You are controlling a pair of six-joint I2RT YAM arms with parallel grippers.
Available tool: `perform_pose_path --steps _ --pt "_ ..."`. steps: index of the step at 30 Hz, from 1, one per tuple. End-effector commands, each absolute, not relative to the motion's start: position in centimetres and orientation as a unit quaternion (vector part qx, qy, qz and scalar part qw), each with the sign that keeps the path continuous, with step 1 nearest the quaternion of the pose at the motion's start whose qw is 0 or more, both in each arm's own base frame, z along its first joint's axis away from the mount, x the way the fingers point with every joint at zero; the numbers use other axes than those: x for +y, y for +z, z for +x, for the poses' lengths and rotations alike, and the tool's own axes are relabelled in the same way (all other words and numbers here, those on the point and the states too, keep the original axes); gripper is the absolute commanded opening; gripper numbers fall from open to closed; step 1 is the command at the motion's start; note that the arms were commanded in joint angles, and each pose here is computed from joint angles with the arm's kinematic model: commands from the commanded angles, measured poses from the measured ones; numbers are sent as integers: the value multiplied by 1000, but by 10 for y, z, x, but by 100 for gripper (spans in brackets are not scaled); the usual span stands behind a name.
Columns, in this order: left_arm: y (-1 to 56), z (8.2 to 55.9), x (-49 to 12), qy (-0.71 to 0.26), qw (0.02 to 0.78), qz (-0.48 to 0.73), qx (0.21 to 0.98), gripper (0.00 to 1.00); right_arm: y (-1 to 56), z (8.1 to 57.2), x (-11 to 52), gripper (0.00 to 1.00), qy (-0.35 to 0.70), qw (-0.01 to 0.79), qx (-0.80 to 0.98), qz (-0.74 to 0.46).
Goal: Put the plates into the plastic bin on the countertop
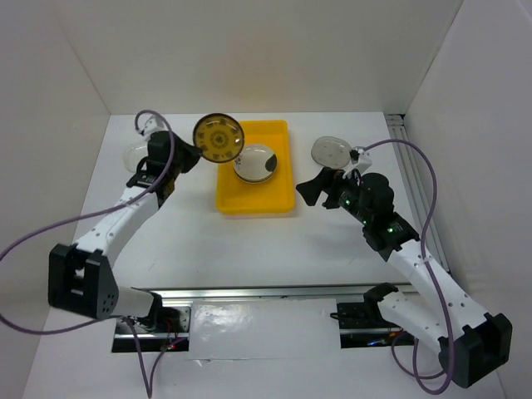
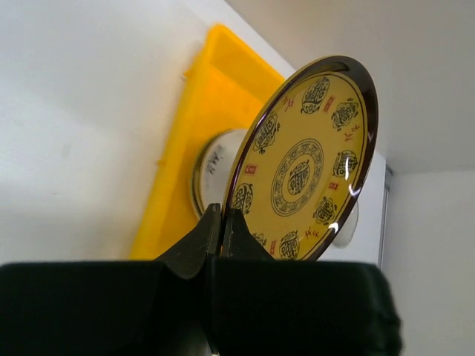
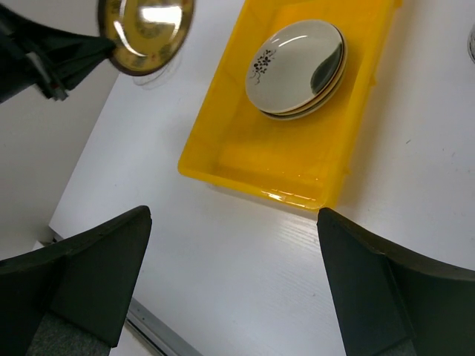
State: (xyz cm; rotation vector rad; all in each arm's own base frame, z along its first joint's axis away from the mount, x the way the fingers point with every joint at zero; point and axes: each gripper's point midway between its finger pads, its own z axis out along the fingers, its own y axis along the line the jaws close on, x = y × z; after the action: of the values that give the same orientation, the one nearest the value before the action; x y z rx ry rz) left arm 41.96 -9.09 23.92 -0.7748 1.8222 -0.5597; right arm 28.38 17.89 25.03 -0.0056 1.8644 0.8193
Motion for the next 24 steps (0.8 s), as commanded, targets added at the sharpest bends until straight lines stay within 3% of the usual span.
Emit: perform_pose_path --steps 1,9,24 --pt "258 449 -148 -318 510 -225 767 0 258 281 167 100 329 545 771 4" --pt "218 497 -209 -327 451 -184 810 0 259 272 158 100 324 542 775 15" --pt "146 524 -213 -263 384 -219 857 0 251 266 154 100 317 537 781 20"
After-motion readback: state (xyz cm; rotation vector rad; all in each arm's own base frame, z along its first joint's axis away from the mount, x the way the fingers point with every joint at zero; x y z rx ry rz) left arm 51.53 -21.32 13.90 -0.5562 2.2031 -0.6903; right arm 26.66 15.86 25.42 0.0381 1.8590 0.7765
